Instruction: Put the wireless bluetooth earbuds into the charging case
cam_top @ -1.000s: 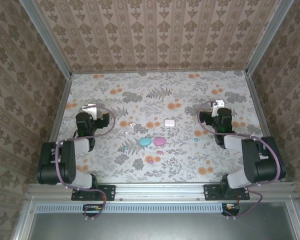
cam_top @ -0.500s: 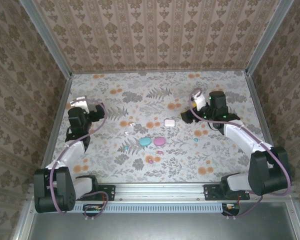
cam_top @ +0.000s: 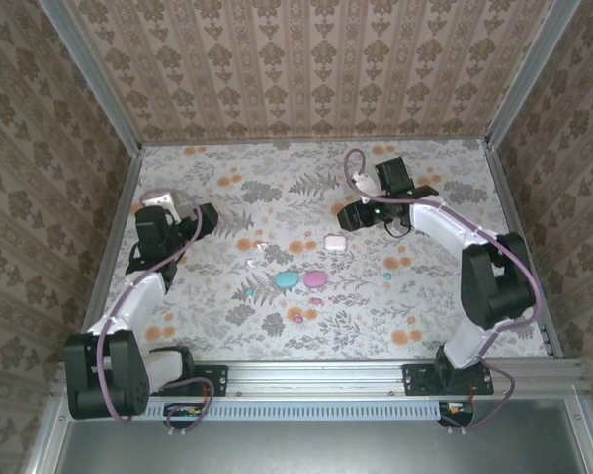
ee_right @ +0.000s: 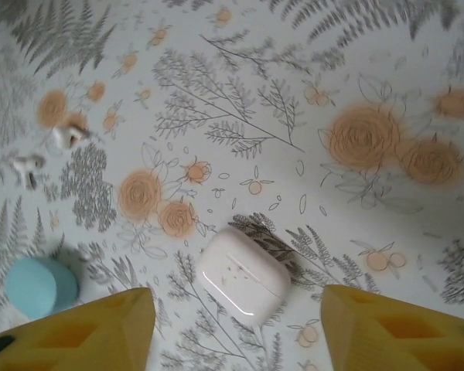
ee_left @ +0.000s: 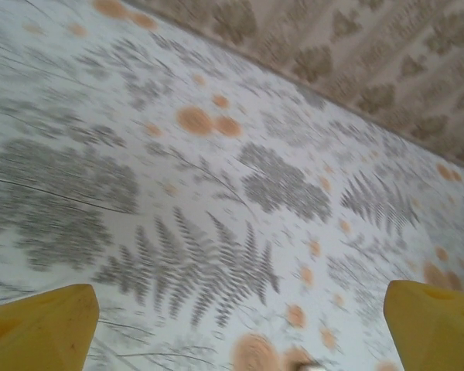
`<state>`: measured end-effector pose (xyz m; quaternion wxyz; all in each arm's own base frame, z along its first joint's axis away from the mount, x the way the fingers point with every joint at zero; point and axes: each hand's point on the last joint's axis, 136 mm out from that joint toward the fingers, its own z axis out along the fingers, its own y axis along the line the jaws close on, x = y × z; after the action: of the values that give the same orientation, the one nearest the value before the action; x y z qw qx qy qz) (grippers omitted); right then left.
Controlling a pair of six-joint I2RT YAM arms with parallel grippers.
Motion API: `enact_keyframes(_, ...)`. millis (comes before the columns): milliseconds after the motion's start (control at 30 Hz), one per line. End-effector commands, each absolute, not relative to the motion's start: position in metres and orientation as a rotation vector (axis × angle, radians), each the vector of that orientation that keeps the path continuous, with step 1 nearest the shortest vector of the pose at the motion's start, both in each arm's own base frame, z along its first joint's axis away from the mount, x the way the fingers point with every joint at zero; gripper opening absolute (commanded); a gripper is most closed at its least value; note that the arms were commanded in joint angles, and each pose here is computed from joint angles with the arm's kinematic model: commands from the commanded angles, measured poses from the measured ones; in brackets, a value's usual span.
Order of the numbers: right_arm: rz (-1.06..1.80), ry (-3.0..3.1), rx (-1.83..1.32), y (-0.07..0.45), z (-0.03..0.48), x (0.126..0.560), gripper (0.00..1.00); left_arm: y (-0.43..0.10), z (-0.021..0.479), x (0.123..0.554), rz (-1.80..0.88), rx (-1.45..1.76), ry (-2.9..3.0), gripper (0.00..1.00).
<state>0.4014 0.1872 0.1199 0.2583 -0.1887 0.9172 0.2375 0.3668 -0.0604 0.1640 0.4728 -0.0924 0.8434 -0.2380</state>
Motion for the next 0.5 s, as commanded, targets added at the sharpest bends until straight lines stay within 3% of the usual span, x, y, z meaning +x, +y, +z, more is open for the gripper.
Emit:
enact_keyframes(0, 0.748, 2.738, -0.168, 0.185, 0.093, 0.382, 0.61, -0.103, 0.154, 0.354, -0.735, -0.114, 2.177, 0.94)
enact_keyframes(467, 0.722, 2.909, -0.047, 0.195, 0.049, 0.376, 0.56, -0.146, 0.139, 0.349, -0.728, 0.033, 2.255, 0.92)
